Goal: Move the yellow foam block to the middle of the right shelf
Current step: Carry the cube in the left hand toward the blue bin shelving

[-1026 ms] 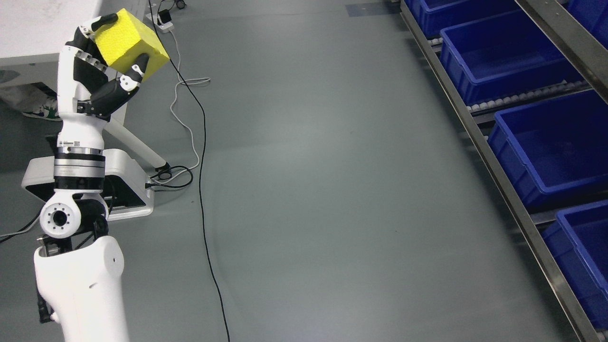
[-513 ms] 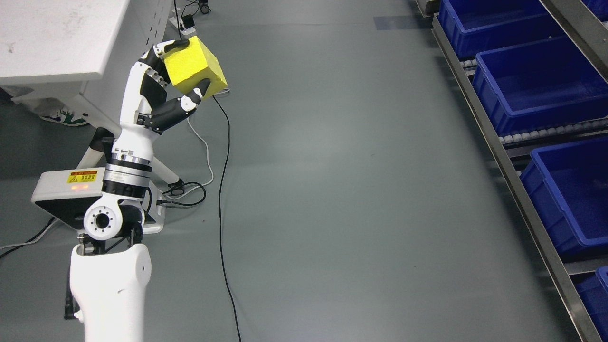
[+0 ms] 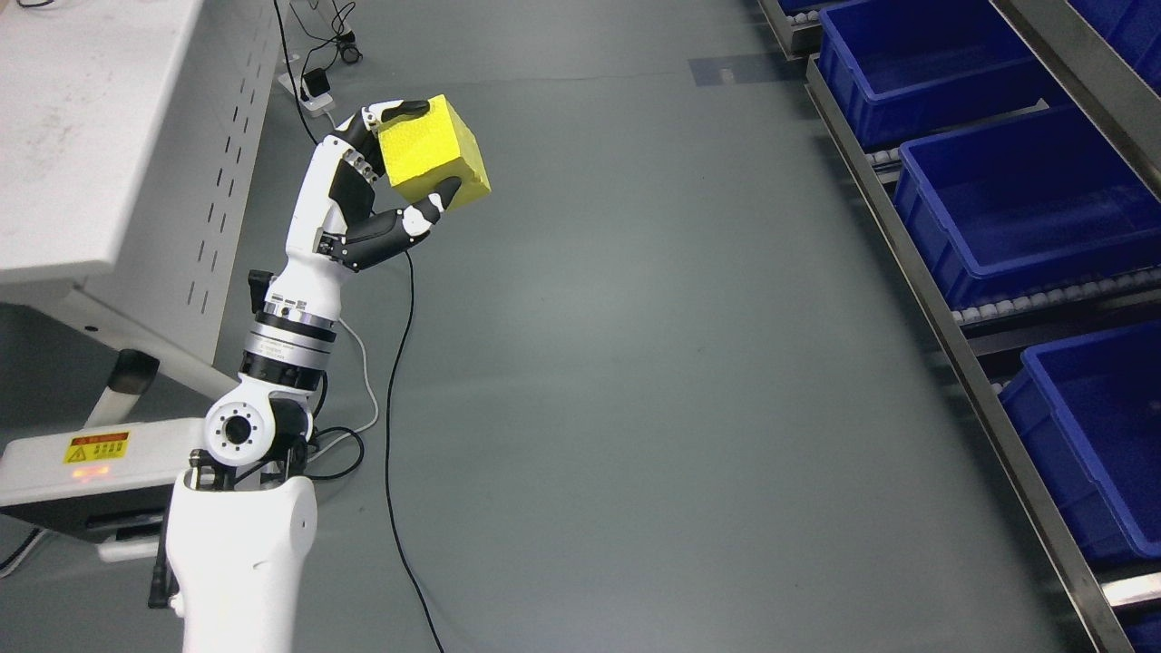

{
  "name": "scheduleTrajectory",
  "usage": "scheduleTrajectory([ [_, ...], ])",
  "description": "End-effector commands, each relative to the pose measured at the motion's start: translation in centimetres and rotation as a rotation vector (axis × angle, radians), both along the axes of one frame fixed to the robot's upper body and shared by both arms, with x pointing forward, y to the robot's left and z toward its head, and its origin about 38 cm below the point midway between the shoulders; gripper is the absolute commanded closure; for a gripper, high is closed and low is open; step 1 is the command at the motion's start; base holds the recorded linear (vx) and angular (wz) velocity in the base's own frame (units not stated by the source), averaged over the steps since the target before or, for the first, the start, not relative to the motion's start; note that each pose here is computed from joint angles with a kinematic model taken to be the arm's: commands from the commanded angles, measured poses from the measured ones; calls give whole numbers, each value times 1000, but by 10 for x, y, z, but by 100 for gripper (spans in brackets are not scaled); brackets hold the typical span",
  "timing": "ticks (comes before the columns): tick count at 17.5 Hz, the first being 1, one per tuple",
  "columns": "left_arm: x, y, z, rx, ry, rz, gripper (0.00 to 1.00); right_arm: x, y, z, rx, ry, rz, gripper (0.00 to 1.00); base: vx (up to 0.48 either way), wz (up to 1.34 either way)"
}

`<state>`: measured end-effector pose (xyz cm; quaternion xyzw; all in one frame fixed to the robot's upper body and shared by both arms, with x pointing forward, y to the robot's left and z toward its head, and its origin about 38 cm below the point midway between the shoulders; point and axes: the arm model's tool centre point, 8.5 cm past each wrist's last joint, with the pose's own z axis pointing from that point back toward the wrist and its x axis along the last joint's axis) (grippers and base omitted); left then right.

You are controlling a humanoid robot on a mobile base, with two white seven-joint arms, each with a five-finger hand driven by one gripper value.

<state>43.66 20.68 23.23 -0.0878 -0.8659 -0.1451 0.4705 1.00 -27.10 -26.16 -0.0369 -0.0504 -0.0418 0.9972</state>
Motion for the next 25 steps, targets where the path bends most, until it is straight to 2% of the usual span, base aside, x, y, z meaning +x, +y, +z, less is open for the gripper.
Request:
scheduleTrajectory([
  [1, -3, -16, -5, 36, 5, -48, 57, 8, -12, 1, -18, -21, 2, 0, 402, -89],
  [17, -3, -16, -2, 40, -3, -54, 57, 8, -12, 1, -18, -21, 2, 0, 420, 12],
  [25, -2, -16, -2, 40, -3, -54, 56, 8, -12, 1, -18, -21, 2, 0, 414, -460],
])
